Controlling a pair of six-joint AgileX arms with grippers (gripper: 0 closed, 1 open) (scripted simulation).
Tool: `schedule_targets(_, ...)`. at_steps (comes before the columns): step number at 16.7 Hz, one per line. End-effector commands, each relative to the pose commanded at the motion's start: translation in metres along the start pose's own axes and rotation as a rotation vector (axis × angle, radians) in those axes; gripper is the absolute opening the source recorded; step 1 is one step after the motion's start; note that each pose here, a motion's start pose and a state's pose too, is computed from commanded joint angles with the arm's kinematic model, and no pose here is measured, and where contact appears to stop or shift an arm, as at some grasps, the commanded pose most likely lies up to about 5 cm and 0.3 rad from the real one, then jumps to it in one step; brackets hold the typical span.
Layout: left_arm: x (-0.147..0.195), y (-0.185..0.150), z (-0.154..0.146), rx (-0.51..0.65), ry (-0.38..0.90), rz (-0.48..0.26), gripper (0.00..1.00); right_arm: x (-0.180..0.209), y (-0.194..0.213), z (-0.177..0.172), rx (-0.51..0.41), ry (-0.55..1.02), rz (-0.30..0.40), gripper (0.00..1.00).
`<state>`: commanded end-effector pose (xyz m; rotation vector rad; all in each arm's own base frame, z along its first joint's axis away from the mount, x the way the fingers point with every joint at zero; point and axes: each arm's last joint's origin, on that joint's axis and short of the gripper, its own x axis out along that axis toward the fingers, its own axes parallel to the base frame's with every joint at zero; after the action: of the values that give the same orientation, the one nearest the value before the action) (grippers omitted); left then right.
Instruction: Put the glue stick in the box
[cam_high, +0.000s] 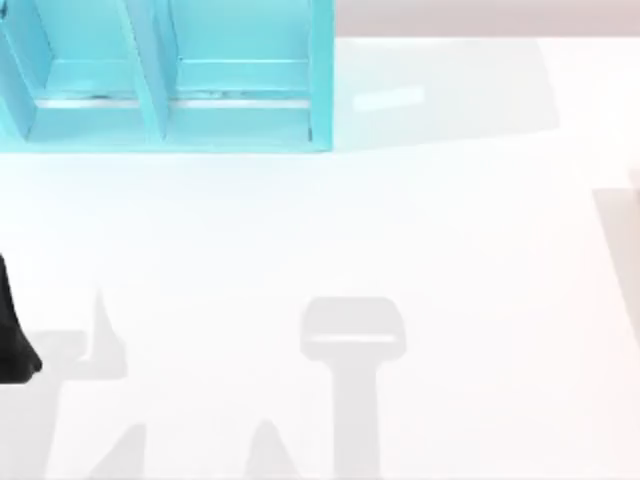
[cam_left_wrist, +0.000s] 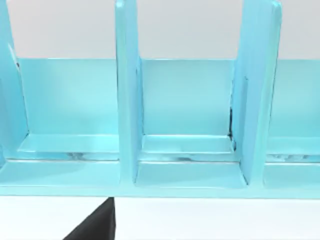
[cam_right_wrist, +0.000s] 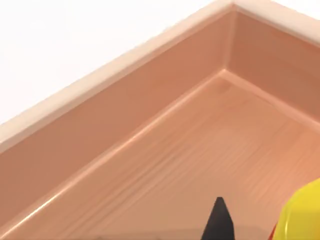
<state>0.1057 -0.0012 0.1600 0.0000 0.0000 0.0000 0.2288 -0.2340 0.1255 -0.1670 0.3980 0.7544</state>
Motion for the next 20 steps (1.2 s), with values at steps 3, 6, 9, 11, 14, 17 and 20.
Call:
schedule_targets(3,0.0,0.0,0.0,0.0,0.0,0.0,1.0,0.0098,0.001,-0.0022,0.002,-0.005,0.001,0.0)
schedule_targets(6,0.0,0.0,0.0,0.0,0.0,0.0,1.0,0.0108,0.0012,-0.0024,0.002,-0.006,0.001,0.0)
schedule_targets(9,0.0,0.0,0.0,0.0,0.0,0.0,1.0,0.0108,0.0012,-0.0024,0.002,-0.006,0.001,0.08)
schedule_targets(11,0.0,0.0,0.0,0.0,0.0,0.0,1.0,0.0108,0.0012,-0.0024,0.002,-0.006,0.001,0.23)
schedule_targets(14,0.0,0.0,0.0,0.0,0.0,0.0,1.0,0.0108,0.0012,-0.0024,0.002,-0.006,0.001,0.45)
schedule_targets(17,0.0,0.0,0.0,0.0,0.0,0.0,1.0,0.0108,0.0012,-0.0024,0.002,-0.006,0.001,0.68)
schedule_targets(20,0.0,0.0,0.0,0.0,0.0,0.0,1.0,0.0108,0.0012,-0.0024,0.002,-0.006,0.001,0.9)
